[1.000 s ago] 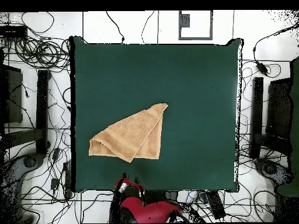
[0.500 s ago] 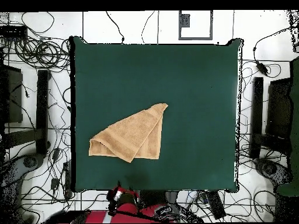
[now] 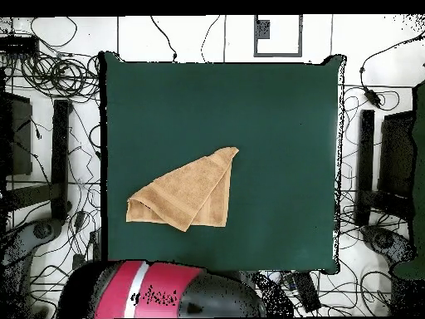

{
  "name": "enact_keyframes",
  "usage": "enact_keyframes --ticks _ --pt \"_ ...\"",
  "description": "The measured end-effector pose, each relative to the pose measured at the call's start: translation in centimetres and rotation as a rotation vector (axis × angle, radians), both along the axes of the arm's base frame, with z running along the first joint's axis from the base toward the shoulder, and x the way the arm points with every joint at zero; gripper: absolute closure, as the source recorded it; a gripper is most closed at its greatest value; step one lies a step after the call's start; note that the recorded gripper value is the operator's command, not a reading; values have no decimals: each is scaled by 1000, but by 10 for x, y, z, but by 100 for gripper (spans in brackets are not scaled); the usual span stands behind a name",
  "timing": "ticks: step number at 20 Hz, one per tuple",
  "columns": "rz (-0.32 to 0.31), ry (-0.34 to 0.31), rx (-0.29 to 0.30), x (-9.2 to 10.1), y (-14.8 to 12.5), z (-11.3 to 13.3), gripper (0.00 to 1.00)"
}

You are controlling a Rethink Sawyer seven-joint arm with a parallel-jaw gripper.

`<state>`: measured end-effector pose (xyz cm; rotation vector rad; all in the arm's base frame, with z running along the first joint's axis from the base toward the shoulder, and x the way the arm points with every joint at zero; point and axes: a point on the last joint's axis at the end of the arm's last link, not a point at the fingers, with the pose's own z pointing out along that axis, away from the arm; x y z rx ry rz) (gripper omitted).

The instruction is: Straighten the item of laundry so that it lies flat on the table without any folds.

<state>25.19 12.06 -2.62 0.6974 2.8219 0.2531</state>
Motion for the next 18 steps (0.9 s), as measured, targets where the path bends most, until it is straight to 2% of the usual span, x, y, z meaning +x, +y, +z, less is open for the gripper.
enact_keyframes --ticks 3,10,14,18 --pt "-27 -13 -32 -4 -5 -11 0" --pt "-34 -101 -35 -13 -4 -13 0" --pt "-41 -163 -35 -9 -3 -13 0" --pt "-50 -173 -38 -5 -3 -14 0"
